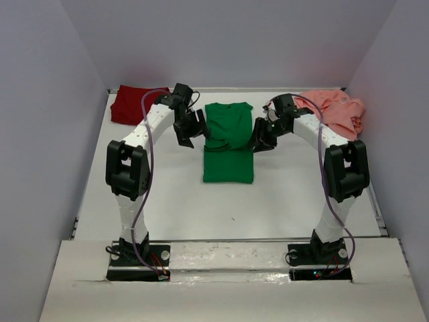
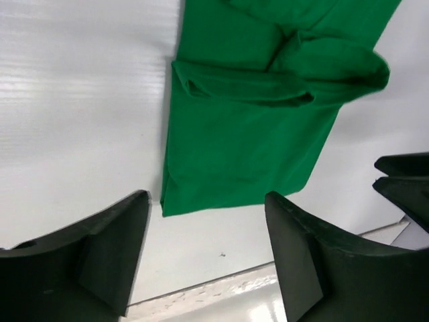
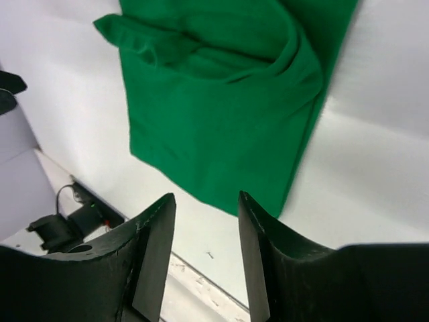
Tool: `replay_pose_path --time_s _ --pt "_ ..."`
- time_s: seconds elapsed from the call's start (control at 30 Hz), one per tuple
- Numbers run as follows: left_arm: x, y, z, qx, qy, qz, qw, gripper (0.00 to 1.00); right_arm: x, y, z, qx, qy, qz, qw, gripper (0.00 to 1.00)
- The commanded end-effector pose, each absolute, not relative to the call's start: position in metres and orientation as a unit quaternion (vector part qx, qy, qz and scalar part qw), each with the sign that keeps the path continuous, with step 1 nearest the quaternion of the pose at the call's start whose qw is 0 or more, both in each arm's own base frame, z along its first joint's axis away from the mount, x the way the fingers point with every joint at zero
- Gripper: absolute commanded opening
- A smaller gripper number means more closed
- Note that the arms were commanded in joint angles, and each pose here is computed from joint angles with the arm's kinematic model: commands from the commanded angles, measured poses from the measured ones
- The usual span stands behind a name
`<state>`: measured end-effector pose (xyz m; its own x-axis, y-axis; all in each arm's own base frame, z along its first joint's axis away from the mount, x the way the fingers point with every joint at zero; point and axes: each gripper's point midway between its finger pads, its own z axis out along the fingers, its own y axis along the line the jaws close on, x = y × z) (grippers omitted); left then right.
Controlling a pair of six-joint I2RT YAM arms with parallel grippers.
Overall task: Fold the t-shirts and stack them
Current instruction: Fold the tshirt
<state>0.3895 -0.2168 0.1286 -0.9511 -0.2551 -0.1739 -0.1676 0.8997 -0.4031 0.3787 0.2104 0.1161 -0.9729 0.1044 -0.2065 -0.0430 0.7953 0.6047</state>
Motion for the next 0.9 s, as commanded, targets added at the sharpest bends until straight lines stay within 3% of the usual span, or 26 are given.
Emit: replay_pose_path --time_s 0.0,0.03,0.07,0.1,0.3,0.87 --pt "0.362 -0.220 0.129 -0.100 0.963 -0.231 0.097 0.50 0.369 0.228 0.137 0.012 0.905 0.404 0.129 0.46" --pt "0.361 -0.224 0.133 -0.098 0.958 -0.248 0.106 0.35 0.364 0.231 0.136 0.017 0.899 0.419 0.125 0.41" --pt "0.355 -0.227 0.132 -0.097 0.955 -0.262 0.098 0.10 0.363 0.232 0.137 0.019 0.897 0.423 0.126 0.24" --pt "0.341 -0.226 0.118 -0.110 0.956 -0.262 0.076 0.00 0.362 0.232 0.135 0.020 0.896 0.426 0.125 0.02" --pt "0.324 -0.258 0.120 -0.094 0.917 -0.374 0.104 0.00 0.354 0.243 0.121 0.019 0.889 0.444 0.111 0.00" --pt "0.319 -0.330 0.130 -0.108 0.840 -0.515 0.135 0.00 0.360 0.278 0.097 0.021 0.881 0.462 0.102 0.00"
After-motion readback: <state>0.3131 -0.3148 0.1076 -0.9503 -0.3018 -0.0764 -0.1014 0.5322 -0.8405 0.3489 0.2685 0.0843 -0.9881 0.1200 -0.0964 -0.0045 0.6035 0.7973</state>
